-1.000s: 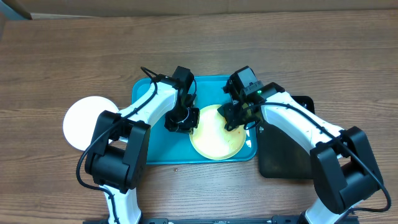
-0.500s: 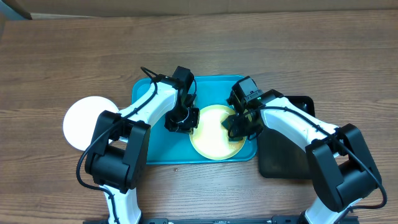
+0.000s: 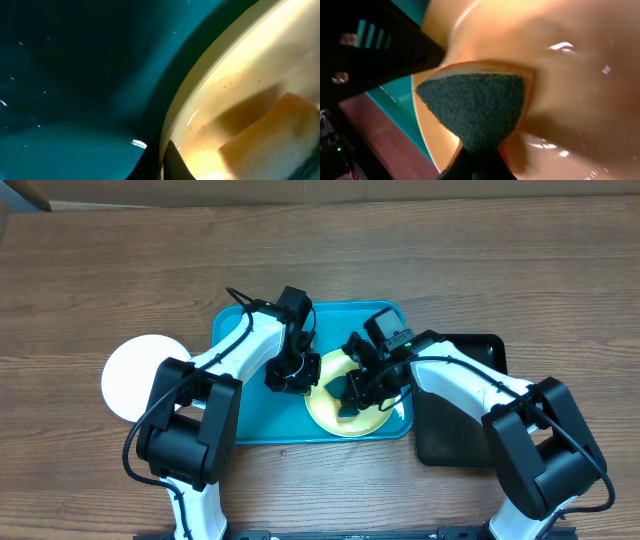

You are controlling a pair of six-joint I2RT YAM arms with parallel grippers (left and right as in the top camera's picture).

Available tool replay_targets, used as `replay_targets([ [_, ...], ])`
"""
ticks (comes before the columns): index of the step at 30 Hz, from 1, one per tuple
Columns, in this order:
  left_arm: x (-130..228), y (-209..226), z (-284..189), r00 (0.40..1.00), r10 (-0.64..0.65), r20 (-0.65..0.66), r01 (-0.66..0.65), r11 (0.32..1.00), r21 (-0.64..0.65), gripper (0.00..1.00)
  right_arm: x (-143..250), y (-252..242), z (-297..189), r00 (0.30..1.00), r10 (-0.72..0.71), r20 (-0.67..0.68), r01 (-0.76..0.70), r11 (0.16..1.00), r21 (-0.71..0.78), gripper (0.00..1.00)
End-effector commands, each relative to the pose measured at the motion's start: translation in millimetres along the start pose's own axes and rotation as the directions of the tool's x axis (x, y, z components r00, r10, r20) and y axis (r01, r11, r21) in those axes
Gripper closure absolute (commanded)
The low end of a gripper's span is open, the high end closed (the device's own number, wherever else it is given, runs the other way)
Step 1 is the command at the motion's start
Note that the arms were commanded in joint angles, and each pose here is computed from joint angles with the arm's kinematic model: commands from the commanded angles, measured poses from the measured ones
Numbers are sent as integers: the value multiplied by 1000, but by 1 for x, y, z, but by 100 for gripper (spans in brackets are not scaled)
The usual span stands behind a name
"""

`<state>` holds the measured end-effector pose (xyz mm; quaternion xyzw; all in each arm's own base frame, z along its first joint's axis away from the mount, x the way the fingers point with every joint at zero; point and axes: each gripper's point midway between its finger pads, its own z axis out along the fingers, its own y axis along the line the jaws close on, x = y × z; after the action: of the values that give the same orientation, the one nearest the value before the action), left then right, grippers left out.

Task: Clean dirty plates on tray and stack at the side
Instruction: 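Scrub the yellow-green plate with the sponge while left gripper holds it, then return the sponge to the black tray with right gripper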

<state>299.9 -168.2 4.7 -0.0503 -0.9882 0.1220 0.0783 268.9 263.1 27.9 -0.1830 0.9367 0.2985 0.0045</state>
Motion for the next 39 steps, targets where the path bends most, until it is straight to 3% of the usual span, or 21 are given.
replay_targets([
  [1, 9, 11, 16, 999, -10, -51, 8, 999, -41, 96, -5, -9, 5, 997, 71, 35, -74, 994, 77, 95],
  [12, 9, 10, 16, 999, -17, -50, 15, 999, -41, 96, -2, -20, 12, 996, 69, 57, -79, 977, 198, 95],
  [18, 9, 12, 16, 999, -17, -50, 15, 999, -45, 96, 16, -74, -7, 977, 193, 91, -213, 859, 465, 96],
  [21, 8, 17, 15, 999, -27, -44, 24, 998, -58, 96, 17, -94, -26, 966, 237, 108, -258, 809, 528, 96],
  [29, -4, 38, -3, 997, -68, 41, 73, 986, -152, 96, -16, -87, -95, 933, 257, 251, -350, 809, 472, 96],
  [34, -20, 45, -50, 973, -51, 225, 102, 970, -222, 96, -25, -72, -159, 882, 222, 415, -399, 822, 407, 96],
  [39, -26, 58, -97, 925, -22, 378, 153, 935, -320, 96, -7, -101, -189, 831, 325, 452, -513, 761, 396, 96],
])
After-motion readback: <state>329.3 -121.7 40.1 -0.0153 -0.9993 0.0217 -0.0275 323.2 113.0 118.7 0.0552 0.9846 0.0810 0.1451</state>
